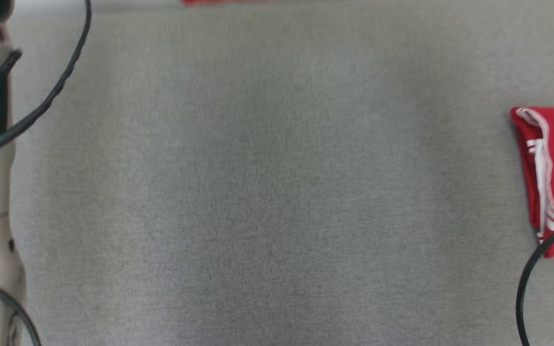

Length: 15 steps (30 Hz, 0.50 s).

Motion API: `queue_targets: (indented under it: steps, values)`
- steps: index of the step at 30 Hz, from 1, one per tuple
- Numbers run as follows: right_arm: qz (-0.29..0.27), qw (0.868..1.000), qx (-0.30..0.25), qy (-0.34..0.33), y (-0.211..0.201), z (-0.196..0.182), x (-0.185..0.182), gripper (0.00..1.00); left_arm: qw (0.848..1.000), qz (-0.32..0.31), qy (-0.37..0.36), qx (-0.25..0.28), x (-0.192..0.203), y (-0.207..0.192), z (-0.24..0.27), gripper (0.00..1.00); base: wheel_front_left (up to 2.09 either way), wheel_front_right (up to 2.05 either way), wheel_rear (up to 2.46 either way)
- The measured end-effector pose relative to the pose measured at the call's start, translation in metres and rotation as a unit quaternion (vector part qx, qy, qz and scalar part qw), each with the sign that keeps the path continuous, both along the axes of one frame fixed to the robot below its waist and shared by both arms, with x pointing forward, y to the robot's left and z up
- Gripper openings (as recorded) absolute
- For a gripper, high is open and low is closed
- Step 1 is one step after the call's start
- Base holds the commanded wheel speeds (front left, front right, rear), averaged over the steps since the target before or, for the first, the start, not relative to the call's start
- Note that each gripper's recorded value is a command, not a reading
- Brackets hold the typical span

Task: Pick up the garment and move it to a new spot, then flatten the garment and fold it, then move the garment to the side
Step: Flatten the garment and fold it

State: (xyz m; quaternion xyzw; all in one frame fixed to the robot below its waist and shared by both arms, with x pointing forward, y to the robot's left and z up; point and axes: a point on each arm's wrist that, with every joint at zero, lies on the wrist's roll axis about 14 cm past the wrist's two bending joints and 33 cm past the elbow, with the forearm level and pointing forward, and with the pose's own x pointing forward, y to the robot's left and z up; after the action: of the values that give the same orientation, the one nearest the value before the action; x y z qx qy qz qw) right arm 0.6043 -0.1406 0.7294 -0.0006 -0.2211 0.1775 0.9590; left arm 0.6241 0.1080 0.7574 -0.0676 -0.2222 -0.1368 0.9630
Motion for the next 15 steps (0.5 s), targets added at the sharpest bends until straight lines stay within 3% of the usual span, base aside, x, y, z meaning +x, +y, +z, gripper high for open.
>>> queue_targets:
  steps: [4,7,9,13,15]
  values:
    - [-0.008,0.999,-0.015,0.031,0.008,-0.033,0.033,0.0,1.0,-0.008,0.017,0.02,0.024,-0.012,-0.036,0.0,0.0,0.0,0.0]
    - [0.005,0.997,-0.023,0.076,0.023,-0.08,0.048,0.0,0.998,-0.018,0.054,0.022,0.038,-0.02,-0.085,0.0,0.0,0.0,0.0]
    - [0.018,0.993,-0.036,0.113,0.032,-0.12,0.051,0.0,0.995,-0.023,0.089,0.027,0.043,-0.023,-0.125,0.0,0.0,0.0,0.0]
    - [0.027,0.982,-0.006,0.186,0.032,-0.192,0.045,0.0,0.983,-0.031,0.181,0.021,0.035,-0.027,-0.216,0.0,0.0,0.0,0.0]
    - [0.026,0.978,-0.01,0.206,0.03,-0.212,0.041,0.0,0.979,-0.032,0.203,0.015,0.03,-0.027,-0.237,0.0,0.0,0.0,0.0]
